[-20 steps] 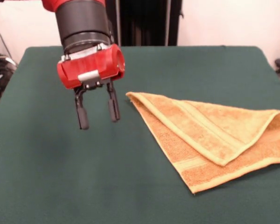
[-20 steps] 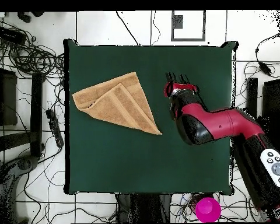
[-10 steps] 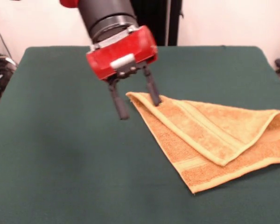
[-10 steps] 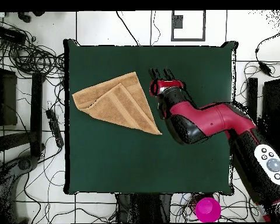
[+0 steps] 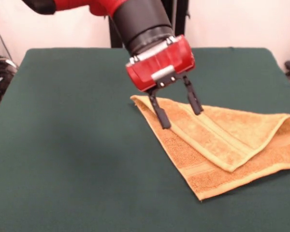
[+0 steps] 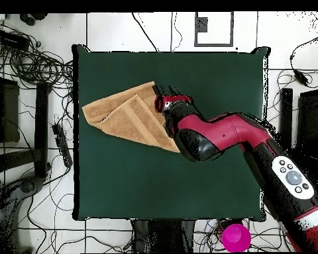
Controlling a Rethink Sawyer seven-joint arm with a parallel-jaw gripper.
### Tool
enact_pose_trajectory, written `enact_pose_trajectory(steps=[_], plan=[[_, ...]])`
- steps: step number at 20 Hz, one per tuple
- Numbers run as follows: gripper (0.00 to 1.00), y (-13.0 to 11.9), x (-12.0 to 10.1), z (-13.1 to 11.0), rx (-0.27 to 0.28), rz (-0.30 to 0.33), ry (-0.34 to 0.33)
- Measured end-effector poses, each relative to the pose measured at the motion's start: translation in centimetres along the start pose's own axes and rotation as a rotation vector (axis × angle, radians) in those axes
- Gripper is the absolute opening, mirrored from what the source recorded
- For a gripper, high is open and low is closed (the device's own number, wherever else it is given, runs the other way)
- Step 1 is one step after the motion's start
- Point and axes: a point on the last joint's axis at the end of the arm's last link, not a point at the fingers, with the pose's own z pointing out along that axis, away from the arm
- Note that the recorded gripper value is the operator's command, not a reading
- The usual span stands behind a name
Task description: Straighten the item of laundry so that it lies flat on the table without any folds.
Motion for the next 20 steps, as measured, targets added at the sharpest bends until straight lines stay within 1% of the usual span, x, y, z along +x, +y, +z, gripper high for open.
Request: enact_pose_trajectory(steps=[1, 5, 9, 13, 14, 15, 17, 20], plan=[[1.0, 0.2, 0.7, 0.3, 0.005, 0.003, 0.026], [1.0, 1.0, 2.2, 1.0, 0.015, 0.001, 0.085], [1.0, 2.1, 2.8, 1.9, 0.017, -0.02, 0.107], [1.0, 3.0, 3.0, 2.7, 0.019, -0.052, 0.109], [1.0, 3.2, 3.1, 3.0, 0.02, -0.064, 0.108], [1.0, 3.6, 3.2, 3.6, 0.027, -0.1, 0.103], [1.0, 3.8, 3.4, 4.2, 0.032, -0.128, 0.098], [1.0, 4.4, 3.8, 5.3, 0.042, -0.192, 0.081]])
